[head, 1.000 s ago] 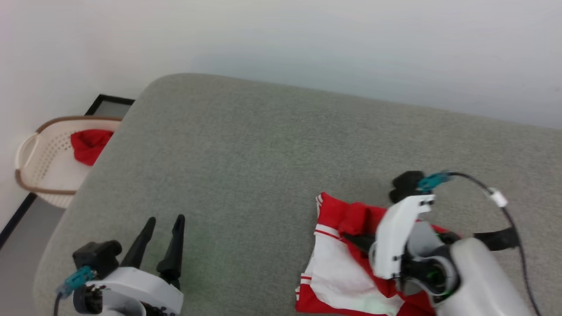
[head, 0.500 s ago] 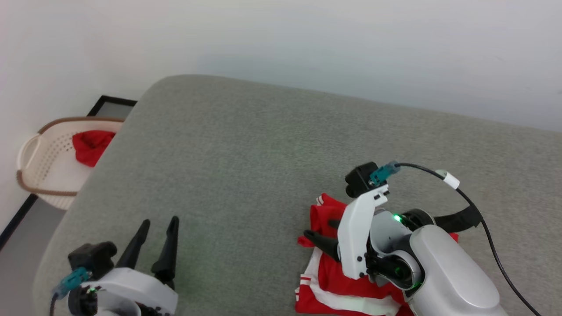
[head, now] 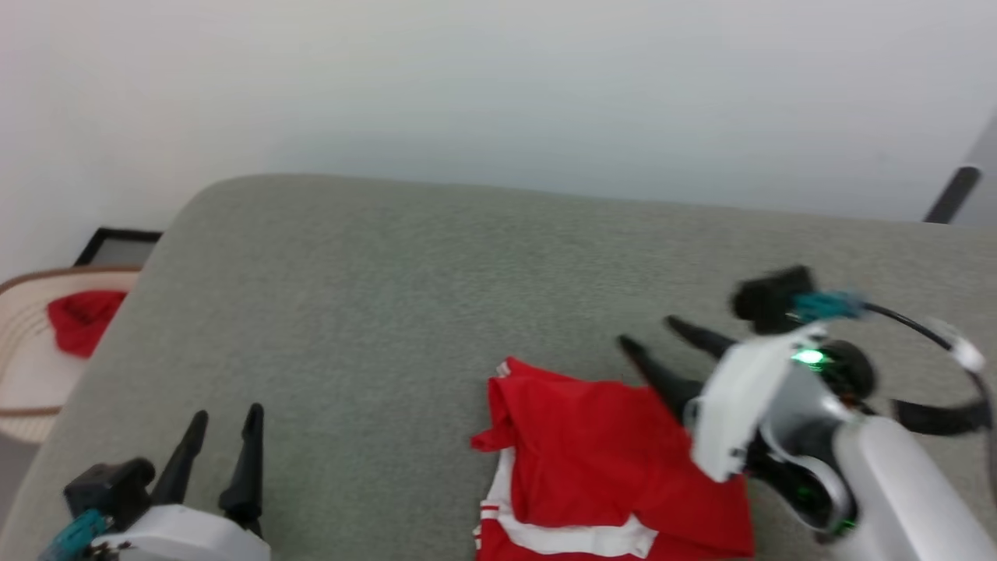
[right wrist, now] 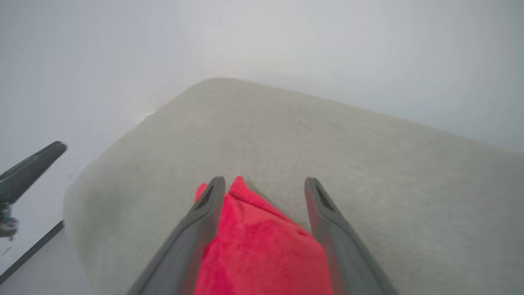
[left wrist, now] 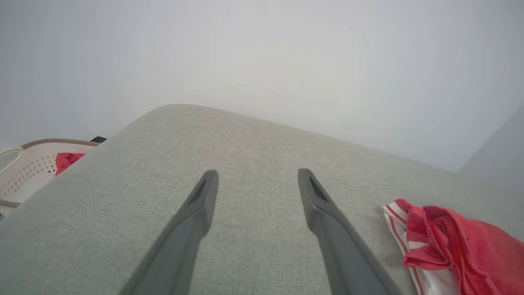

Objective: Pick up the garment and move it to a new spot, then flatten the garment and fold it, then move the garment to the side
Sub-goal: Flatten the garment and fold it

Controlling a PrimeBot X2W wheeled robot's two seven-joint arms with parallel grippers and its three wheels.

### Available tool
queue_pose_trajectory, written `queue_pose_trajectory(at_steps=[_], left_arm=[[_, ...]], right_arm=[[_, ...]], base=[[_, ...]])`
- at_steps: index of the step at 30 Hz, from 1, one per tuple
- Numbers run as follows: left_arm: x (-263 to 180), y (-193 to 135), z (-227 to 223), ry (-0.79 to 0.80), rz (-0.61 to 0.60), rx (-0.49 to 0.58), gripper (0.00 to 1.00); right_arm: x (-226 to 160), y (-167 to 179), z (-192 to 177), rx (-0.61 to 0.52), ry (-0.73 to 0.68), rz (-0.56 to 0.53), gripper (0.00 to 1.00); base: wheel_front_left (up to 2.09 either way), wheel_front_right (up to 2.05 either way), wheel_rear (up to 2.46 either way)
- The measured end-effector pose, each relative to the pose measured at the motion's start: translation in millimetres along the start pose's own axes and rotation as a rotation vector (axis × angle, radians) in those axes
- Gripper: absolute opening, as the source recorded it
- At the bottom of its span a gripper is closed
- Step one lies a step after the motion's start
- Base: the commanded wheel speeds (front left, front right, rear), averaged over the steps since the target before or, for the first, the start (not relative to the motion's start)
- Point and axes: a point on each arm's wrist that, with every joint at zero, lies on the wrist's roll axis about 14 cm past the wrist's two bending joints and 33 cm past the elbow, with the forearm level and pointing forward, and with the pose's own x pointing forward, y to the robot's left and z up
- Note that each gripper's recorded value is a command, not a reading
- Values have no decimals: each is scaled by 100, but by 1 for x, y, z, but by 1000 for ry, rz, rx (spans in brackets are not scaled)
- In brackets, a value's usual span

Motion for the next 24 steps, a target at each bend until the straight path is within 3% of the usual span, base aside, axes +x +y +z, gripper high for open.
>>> queue_pose_trajectory(at_steps=[10,24], left_arm=[[8,-19,8,-39,-56,60,100],[0,-16,15,-83,-54,82,100]], right_arm=[[-79,-84,1,-78,-252,-281,100],[-150,-121,-51,-15,-338,-489,100]], base=[[0,0,0],[0,0,0]])
